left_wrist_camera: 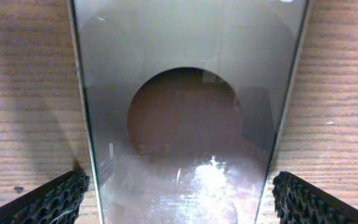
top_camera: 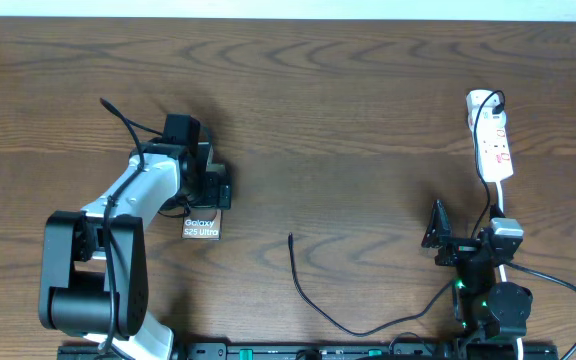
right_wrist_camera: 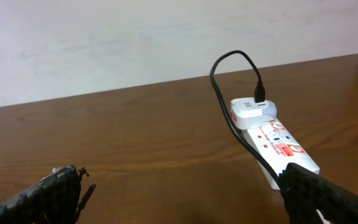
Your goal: Plug charger to phone and switch on socket
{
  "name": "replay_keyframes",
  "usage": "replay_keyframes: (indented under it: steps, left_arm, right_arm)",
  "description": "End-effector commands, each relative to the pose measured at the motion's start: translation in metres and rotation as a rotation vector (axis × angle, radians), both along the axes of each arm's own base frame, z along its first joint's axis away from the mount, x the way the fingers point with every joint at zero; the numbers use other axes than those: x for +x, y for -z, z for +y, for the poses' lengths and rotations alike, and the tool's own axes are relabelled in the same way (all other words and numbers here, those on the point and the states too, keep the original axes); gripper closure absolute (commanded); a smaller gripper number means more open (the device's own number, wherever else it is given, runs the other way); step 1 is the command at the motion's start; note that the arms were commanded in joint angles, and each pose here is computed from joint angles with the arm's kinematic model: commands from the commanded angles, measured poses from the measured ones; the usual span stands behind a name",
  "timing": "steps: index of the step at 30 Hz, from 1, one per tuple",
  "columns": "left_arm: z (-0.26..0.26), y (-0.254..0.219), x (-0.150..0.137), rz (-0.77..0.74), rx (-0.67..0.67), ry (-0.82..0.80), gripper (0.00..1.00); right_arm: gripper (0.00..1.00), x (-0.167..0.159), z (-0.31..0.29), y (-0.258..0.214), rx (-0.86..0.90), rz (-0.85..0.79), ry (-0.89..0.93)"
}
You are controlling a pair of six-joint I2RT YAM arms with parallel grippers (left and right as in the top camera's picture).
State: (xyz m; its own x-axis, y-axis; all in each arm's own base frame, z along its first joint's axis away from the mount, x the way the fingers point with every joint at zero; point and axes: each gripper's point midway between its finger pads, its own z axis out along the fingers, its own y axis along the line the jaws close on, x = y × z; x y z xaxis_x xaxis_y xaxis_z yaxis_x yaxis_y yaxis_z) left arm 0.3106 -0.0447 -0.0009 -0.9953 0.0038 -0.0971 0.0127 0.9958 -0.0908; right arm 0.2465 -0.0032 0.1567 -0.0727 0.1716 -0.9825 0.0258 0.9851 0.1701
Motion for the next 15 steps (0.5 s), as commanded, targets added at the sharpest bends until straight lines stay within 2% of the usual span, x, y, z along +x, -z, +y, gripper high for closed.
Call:
replay_keyframes:
  steps: [1, 15]
  left_arm:
    - [0.0087, 0.0198, -0.0238, 0.085, 0.044, -0.018, 0.03]
    - [0.0093, 0.0225, -0.0289, 0.098, 0.046, -0.017, 0.03]
  right_arm:
    - [0.01, -0.0003, 0.0021, 0.0004, -0.012, 0.000, -0.007]
    - [0.01, -0.0003, 0.0021, 0.0004, -0.012, 0.000, -0.007]
